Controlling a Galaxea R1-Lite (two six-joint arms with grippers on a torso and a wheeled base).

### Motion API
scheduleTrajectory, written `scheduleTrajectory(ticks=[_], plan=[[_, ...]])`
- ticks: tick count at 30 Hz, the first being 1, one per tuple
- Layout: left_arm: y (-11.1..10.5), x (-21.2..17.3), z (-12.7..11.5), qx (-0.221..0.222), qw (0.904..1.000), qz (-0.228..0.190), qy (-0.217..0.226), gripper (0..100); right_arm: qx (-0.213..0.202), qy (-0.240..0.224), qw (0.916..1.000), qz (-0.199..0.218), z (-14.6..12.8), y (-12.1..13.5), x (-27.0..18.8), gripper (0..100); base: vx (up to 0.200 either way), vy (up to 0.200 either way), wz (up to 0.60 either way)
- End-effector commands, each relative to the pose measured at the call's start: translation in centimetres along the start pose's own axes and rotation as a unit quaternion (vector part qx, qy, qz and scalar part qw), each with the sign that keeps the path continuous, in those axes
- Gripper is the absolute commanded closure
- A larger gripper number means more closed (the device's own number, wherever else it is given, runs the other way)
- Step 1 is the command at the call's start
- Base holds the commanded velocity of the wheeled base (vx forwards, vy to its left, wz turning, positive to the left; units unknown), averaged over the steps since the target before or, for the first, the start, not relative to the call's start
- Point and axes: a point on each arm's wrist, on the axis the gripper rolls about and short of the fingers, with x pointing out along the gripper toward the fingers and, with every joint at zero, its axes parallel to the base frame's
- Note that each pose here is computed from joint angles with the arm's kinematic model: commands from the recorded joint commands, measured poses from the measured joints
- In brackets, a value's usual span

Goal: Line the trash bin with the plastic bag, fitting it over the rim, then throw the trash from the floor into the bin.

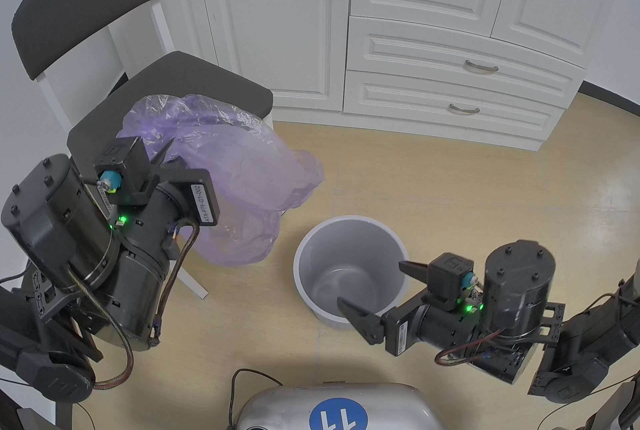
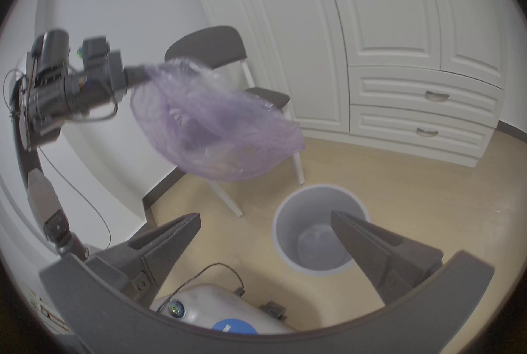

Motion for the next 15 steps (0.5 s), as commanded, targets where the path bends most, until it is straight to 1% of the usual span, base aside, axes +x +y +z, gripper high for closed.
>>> scheduleTrajectory(ticks=[1, 2, 3, 7, 9, 11, 13, 15], plan=[[-0.8, 0.1, 0.7, -0.012, 0.9998, -0.008, -0.011, 100, -0.013, 0.042, 0.999, 0.01, -2.3, 0.8, 1.0, 0, 0.0, 0.0, 0.0], [-1.1, -0.1, 1.2, -0.021, 0.9995, -0.015, -0.017, 100, -0.017, 0.053, 0.9984, 0.013, -3.1, 1.3, 1.6, 0, 0.0, 0.0, 0.0], [-1.2, -0.2, 1.5, -0.024, 0.9994, -0.016, -0.02, 100, -0.015, 0.052, 0.9984, 0.015, -3.4, 1.5, 1.9, 0, 0.0, 0.0, 0.0], [-1.0, -0.9, 2.5, -0.039, 0.9987, -0.011, -0.03, 100, -0.005, 0.026, 0.9994, 0.02, -4.2, 1.9, 3.0, 0, 0.0, 0.0, 0.0], [-1.0, -1.1, 2.9, -0.045, 0.9983, -0.014, -0.034, 100, -0.002, 0.017, 0.9997, 0.019, -4.4, 2.0, 3.3, 0, 0.0, 0.0, 0.0], [-1.1, -2.0, 3.8, -0.059, 0.997, -0.026, -0.043, 100, 0.003, -0.006, 0.9999, 0.01, -4.7, 2.1, 4.0, 0, 0.0, 0.0, 0.0], [-1.3, -2.5, 4.2, -0.061, 0.9963, -0.037, -0.047, 100, 0.005, -0.01, 0.9999, 0.006, -4.8, 2.1, 4.2, 0, 0.0, 0.0, 0.0], [-1.4, -2.6, 4.4, -0.062, 0.9961, -0.04, -0.048, 100, 0.005, -0.011, 0.9999, 0.006, -4.7, 2.1, 4.2, 0, 0.0, 0.0, 0.0]])
